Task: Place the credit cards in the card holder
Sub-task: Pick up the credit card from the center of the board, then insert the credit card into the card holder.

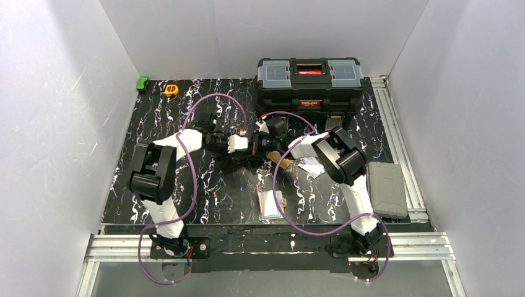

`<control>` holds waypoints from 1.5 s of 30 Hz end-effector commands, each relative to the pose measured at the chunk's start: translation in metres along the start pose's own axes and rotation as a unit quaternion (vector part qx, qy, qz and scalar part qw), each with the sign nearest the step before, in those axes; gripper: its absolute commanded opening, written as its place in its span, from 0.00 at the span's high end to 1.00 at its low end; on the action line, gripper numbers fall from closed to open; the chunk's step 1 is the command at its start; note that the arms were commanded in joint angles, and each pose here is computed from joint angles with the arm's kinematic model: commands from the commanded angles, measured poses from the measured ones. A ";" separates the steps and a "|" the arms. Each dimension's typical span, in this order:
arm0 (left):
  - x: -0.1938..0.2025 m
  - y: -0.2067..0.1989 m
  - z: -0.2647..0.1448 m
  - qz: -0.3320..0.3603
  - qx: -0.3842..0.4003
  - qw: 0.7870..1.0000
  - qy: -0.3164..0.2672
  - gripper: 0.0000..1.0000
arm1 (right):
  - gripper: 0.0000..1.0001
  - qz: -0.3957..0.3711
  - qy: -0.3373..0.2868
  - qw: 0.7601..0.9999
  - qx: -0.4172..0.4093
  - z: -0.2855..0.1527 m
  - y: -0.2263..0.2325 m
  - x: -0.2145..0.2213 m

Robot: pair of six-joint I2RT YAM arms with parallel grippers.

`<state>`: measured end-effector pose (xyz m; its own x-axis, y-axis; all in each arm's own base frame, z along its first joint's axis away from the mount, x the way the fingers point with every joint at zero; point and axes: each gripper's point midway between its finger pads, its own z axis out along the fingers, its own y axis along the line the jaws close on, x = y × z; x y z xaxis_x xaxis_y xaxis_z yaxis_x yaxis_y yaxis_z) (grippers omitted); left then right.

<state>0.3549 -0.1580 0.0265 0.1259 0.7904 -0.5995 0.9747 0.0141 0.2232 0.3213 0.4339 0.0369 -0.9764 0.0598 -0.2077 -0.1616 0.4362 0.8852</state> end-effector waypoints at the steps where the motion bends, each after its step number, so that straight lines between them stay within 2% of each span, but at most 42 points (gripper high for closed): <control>1: -0.022 0.002 -0.033 -0.009 -0.009 1.000 -0.003 0.61 | 0.97 -0.077 -0.026 0.997 -0.003 -0.024 0.042 -0.018; 6: -0.052 0.002 -0.069 -0.006 -0.039 0.999 -0.026 0.48 | 0.99 -0.140 -0.031 0.989 0.023 -0.057 0.070 -0.017; 10: -0.085 -0.019 -0.099 -0.032 -0.043 0.997 -0.058 0.44 | 0.99 -0.175 -0.021 0.980 0.090 -0.099 0.062 0.005; 17: -0.139 -0.094 -0.108 -0.158 0.010 0.981 -0.115 0.34 | 0.99 -0.188 0.007 0.959 0.213 -0.182 0.019 0.071; 20: -0.160 -0.112 -0.103 -0.251 0.042 0.959 -0.122 0.35 | 0.99 -0.172 0.013 0.954 0.245 -0.206 0.002 0.098; 26: -0.179 -0.116 -0.081 -0.450 0.064 0.884 -0.108 0.37 | 0.99 -0.171 -0.015 0.945 0.277 -0.233 -0.004 0.113; 31: -0.178 -0.121 -0.059 -0.533 0.071 0.841 -0.063 0.34 | 0.99 -0.179 -0.008 0.947 0.267 -0.231 0.006 0.125; 34: -0.168 -0.132 -0.044 -0.540 0.062 0.839 -0.024 0.34 | 0.99 -0.187 0.003 0.948 0.259 -0.225 0.010 0.133; 37: -0.160 -0.147 -0.034 -0.542 0.064 0.838 0.007 0.30 | 0.99 -0.195 0.011 0.946 0.257 -0.221 0.012 0.141; 39: -0.157 -0.156 -0.031 -0.533 0.066 0.843 0.019 0.27 | 0.99 -0.199 0.018 0.946 0.257 -0.218 0.011 0.145; 45: -0.137 -0.177 -0.024 -0.526 0.055 0.847 0.056 0.27 | 0.99 -0.204 0.026 0.944 0.257 -0.215 0.009 0.151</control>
<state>0.1719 -0.2669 0.0983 -0.8232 0.4232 -0.3784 0.5669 0.6497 -0.5065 0.1410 0.2536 0.1049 -0.8597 -0.2473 -0.4470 -0.4470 0.7878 0.4238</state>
